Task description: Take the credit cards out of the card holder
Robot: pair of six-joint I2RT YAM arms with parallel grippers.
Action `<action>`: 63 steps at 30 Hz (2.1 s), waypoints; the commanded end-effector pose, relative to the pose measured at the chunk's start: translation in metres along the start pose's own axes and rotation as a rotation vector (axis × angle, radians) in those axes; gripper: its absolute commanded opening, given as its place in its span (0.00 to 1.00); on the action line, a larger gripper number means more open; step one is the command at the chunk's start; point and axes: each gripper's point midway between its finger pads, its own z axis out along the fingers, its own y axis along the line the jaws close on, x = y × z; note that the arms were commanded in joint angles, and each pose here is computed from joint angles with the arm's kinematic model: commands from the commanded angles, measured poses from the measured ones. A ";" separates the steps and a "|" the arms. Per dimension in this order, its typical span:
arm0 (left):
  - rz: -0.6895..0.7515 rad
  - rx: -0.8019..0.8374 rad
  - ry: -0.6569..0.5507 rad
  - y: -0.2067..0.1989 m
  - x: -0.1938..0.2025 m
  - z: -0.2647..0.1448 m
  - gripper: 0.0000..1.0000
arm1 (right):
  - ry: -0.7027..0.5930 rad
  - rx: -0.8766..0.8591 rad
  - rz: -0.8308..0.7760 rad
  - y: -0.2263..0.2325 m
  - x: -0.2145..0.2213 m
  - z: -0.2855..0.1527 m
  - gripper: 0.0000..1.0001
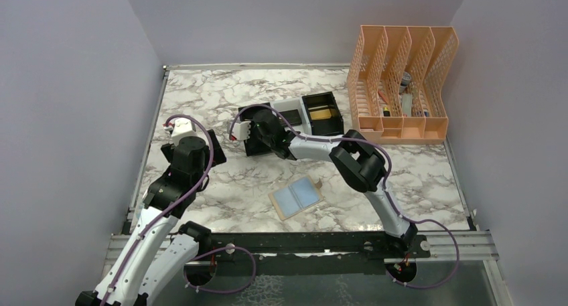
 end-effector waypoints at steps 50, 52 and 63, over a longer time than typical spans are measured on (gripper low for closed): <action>-0.079 0.004 -0.123 0.015 -0.021 -0.024 0.99 | -0.058 -0.165 0.098 -0.002 -0.009 0.000 0.58; -0.079 0.004 -0.123 0.015 -0.021 -0.024 0.99 | -0.109 -0.151 0.135 -0.015 -0.023 -0.009 0.58; -0.075 0.011 -0.114 0.013 -0.019 -0.023 0.99 | -0.152 -0.112 0.180 -0.028 -0.032 -0.018 0.58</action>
